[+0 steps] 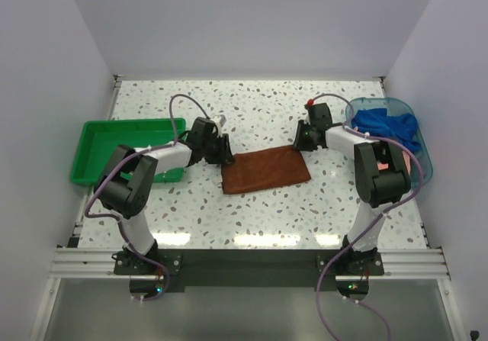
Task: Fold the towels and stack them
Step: Smooth out wrinkles on the folded towel
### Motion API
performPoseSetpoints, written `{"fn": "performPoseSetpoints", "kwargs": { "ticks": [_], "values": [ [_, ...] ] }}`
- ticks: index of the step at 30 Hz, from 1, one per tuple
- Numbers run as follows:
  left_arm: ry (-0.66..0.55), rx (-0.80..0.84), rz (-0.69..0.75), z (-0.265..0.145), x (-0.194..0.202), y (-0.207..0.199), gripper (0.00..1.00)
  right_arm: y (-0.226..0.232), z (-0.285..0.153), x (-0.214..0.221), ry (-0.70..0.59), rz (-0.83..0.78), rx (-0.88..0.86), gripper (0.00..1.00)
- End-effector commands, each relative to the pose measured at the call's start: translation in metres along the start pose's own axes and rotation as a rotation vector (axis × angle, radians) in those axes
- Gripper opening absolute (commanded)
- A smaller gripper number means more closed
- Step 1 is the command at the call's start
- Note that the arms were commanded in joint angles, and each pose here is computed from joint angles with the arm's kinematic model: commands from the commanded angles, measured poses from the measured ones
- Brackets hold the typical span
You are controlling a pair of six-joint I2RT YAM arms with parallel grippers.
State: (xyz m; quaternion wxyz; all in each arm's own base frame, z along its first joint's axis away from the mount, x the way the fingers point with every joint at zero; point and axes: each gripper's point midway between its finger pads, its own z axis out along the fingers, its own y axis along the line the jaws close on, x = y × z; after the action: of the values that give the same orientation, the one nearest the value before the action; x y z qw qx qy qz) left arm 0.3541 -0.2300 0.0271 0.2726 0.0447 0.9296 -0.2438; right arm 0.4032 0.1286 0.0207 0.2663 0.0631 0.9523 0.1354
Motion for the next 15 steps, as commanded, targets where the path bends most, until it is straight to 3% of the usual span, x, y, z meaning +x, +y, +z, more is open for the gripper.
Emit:
{"fn": "performPoseSetpoints", "kwargs": {
  "ticks": [1, 6, 8, 9, 15],
  "values": [
    [-0.030, 0.049, -0.042, 0.009, -0.017, -0.012, 0.44, -0.033, 0.019, -0.005, 0.022, -0.013, 0.106, 0.25],
    [-0.129, 0.043, -0.038, -0.021, -0.054, -0.023, 0.56, -0.014, -0.006, -0.048, -0.042, -0.086, 0.081, 0.34],
    [-0.178, 0.018, -0.039, -0.042, -0.070, -0.019, 0.69, 0.003, -0.024, -0.054, -0.062, -0.137, 0.055, 0.38],
    [-0.197, 0.010, -0.037, -0.049, -0.077, -0.018, 0.77, 0.008, -0.030, -0.050, -0.051, -0.166, 0.055, 0.41],
    [-0.296, -0.086, -0.007, -0.102, -0.103, 0.012, 0.92, 0.073, -0.069, -0.010, -0.033, -0.368, 0.028, 0.64]
  ]
}}
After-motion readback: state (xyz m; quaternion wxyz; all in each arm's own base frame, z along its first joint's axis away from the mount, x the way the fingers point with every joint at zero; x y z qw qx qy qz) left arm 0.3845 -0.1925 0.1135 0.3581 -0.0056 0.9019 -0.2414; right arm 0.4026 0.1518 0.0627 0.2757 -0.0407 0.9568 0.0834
